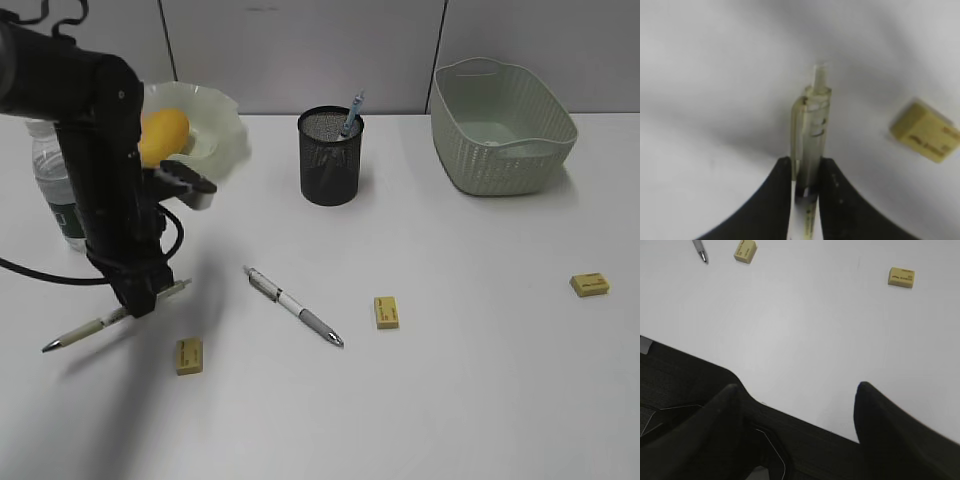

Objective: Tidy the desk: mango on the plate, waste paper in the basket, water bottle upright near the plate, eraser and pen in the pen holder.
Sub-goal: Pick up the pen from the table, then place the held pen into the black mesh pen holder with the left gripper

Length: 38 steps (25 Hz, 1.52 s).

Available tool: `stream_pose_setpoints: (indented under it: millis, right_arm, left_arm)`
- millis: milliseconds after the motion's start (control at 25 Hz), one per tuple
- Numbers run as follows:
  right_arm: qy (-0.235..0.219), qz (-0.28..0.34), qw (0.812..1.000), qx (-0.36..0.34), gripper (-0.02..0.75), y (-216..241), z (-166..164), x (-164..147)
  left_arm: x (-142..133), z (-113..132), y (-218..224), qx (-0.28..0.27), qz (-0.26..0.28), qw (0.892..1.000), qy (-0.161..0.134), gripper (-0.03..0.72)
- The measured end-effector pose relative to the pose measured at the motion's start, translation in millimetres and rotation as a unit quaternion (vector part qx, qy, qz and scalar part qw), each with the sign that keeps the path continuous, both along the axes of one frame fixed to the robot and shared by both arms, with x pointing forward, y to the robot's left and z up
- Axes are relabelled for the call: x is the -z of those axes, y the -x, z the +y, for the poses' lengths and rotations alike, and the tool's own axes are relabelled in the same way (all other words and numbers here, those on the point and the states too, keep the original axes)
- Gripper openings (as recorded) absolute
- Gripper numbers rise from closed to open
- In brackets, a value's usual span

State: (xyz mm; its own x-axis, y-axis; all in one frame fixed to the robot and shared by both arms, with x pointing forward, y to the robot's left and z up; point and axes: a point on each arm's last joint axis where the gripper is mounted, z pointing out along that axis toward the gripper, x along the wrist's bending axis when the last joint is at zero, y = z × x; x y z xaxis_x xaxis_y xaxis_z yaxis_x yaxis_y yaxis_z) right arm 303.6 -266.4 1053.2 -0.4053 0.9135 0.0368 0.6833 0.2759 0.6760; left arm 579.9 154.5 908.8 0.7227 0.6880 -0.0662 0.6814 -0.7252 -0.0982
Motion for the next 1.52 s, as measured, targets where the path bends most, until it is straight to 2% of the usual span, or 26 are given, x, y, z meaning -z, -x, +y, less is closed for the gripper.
stream_pose_setpoints:
  millis: [120,240,360,480,560,720,800,880,920,1040,1200,1360,1440,1520]
  right_arm:
    - [0.0,0.0,1.0,0.0,0.552,0,0,0]
    - [0.0,0.0,1.0,0.0,0.552,0,0,0]
    - [0.0,0.0,1.0,0.0,0.552,0,0,0]
    - [0.0,0.0,1.0,0.0,0.552,0,0,0]
    - [0.0,0.0,1.0,0.0,0.552,0,0,0]
    - [-0.001,-0.001,1.0,0.0,0.551,0,0,0]
    - [-0.001,-0.001,1.0,0.0,0.546,0,0,0]
    - [0.0,-0.001,1.0,0.0,0.542,0,0,0]
    - [-0.001,-0.001,1.0,0.0,0.541,0,0,0]
    - [-0.001,-0.001,1.0,0.0,0.54,0,0,0]
    - [-0.001,-0.001,1.0,0.0,0.54,0,0,0]
    - [-0.001,-0.002,1.0,0.0,0.54,0,0,0]
    - [-0.001,-0.002,1.0,0.0,0.54,0,0,0]
    - [-0.001,-0.001,1.0,0.0,0.54,0,0,0]
  left_arm:
    - [-26,-3,-4,-0.004,-0.015,1.0,0.014,0.13]
    - [-59,-11,-13,-0.013,-0.052,0.997,0.049,0.13]
    - [-95,-21,-23,-0.024,-0.101,0.989,0.102,0.13]
    - [-130,-33,-36,-0.042,-0.162,0.97,0.174,0.13]
    - [-151,-42,-45,-0.057,-0.208,0.95,0.227,0.13]
    - [-176,-56,-61,-0.112,-0.283,0.892,0.333,0.129]
    - [-184,-60,-67,-0.144,-0.312,0.861,0.375,0.129]
    - [-189,-63,-72,-0.17,-0.334,0.834,0.404,0.129]
    - [-190,-66,-75,-0.181,-0.346,0.822,0.414,0.129]
    - [-185,-76,-82,-0.2,-0.371,0.798,0.43,0.129]
    - [-169,-93,-89,-0.212,-0.398,0.779,0.436,0.129]
    - [-149,-106,-96,-0.221,-0.417,0.769,0.432,0.128]
    - [-137,-109,-100,-0.227,-0.421,0.767,0.427,0.128]
    - [-124,-111,-104,-0.231,-0.419,0.771,0.421,0.128]
